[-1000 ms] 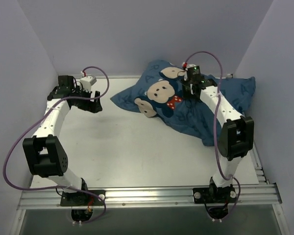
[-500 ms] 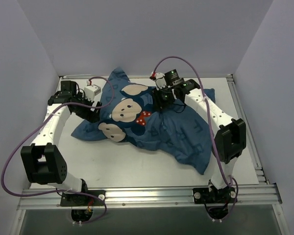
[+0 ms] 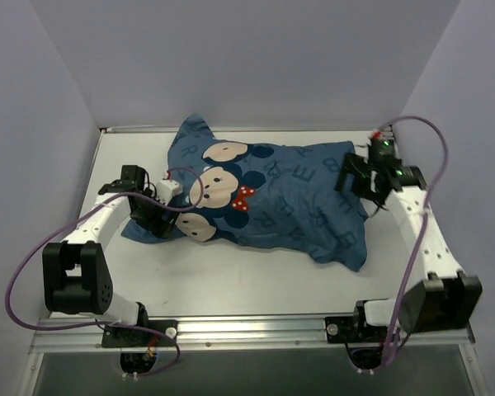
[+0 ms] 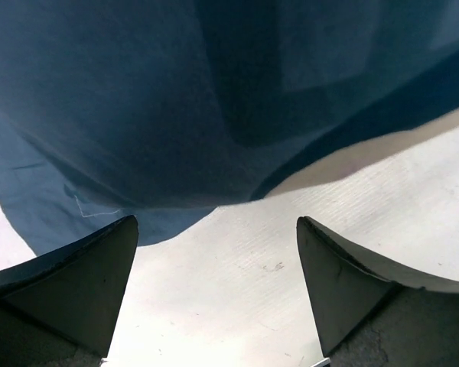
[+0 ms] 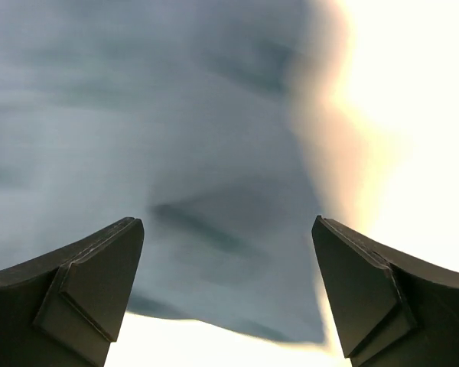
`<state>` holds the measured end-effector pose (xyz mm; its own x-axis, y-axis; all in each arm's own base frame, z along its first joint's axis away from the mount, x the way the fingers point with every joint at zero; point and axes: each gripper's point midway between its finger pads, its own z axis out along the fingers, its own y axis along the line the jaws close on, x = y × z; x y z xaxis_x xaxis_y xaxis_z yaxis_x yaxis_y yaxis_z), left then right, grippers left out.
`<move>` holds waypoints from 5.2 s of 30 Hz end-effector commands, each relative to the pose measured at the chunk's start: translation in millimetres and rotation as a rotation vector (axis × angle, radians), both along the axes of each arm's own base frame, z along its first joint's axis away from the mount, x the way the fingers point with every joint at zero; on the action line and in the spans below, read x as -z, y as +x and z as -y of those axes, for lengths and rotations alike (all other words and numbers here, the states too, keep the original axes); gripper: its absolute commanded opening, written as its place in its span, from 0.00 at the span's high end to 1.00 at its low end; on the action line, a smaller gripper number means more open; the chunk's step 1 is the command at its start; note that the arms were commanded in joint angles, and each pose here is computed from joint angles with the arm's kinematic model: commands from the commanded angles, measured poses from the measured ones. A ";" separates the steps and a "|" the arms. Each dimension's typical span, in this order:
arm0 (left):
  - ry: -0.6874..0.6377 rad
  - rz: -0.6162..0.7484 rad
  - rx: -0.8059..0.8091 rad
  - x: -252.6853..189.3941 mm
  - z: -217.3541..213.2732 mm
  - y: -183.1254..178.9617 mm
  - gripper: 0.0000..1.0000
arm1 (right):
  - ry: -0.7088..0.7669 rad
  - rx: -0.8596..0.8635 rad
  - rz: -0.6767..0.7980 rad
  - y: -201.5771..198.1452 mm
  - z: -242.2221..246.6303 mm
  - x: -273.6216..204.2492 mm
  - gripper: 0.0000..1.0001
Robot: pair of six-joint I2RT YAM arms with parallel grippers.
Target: Remove the pillowcase from the pillow
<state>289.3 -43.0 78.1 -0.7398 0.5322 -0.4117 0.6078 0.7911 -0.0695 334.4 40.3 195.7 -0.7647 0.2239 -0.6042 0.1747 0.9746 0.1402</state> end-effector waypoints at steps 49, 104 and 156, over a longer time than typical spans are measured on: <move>0.121 0.846 -0.403 -372.7 -29.2 167.8 0.98 | 0.871 -0.481 0.116 36.4 -155.3 -105.2 0.48; -0.256 1.505 -0.316 -596.5 6.4 -20.2 0.98 | 1.214 -1.217 0.487 -113.0 -520.0 -221.9 1.00; -0.146 0.253 0.125 -103.5 128.8 135.0 0.48 | 0.390 -0.286 0.073 -42.5 -175.7 53.0 0.09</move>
